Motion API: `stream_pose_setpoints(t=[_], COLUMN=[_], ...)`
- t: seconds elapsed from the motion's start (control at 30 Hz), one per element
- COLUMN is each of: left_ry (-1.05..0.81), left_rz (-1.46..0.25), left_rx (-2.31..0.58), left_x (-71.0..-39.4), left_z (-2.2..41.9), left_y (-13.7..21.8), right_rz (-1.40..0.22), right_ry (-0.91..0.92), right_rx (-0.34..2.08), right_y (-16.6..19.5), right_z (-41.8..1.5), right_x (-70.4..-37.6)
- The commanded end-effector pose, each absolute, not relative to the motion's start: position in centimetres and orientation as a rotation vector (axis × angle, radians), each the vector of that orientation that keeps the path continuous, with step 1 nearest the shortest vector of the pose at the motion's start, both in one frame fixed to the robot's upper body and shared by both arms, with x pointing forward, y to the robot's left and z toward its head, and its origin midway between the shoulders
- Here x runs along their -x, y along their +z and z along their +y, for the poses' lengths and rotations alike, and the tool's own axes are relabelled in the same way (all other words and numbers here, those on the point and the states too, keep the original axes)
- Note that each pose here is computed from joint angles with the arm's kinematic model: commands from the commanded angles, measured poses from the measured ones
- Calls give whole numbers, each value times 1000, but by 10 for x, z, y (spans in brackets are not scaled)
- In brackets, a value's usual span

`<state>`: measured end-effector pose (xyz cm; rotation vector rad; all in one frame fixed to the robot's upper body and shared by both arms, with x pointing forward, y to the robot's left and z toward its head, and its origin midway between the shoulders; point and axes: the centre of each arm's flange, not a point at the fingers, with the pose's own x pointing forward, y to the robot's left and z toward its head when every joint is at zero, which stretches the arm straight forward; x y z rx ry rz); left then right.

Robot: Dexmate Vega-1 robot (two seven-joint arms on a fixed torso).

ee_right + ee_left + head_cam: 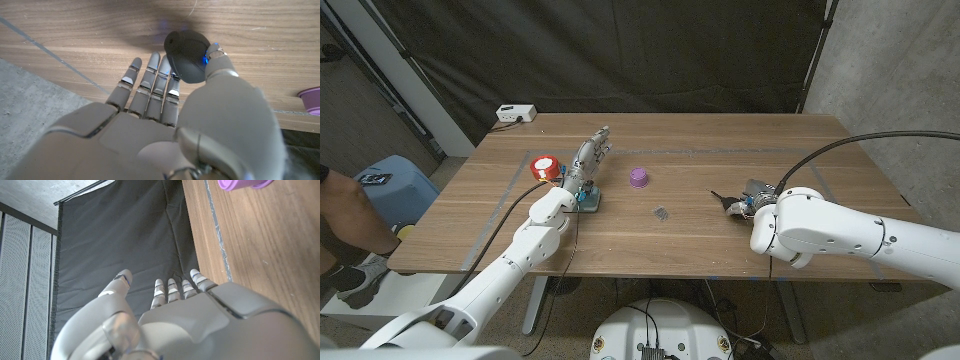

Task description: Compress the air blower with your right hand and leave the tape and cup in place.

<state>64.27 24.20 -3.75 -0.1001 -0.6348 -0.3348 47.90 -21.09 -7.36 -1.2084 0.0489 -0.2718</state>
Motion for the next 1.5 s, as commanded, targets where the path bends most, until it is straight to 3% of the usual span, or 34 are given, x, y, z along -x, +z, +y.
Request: stream_pose_setpoints(t=[0.03,0.57,1.5], left_ry=[-331,-331,-334], left_rz=[-642,-646,-647], left_rx=[100,101,95], left_x=[-638,-635,-634], left_z=[240,240,240], left_y=[-39,-41,-39], right_rz=[13,9,-91], right_ry=[-296,-313,-186], right_rx=[1173,1060,870], right_y=[-63,-46,-23], right_z=[-212,-214,-216], right_x=[-473,-473,-479])
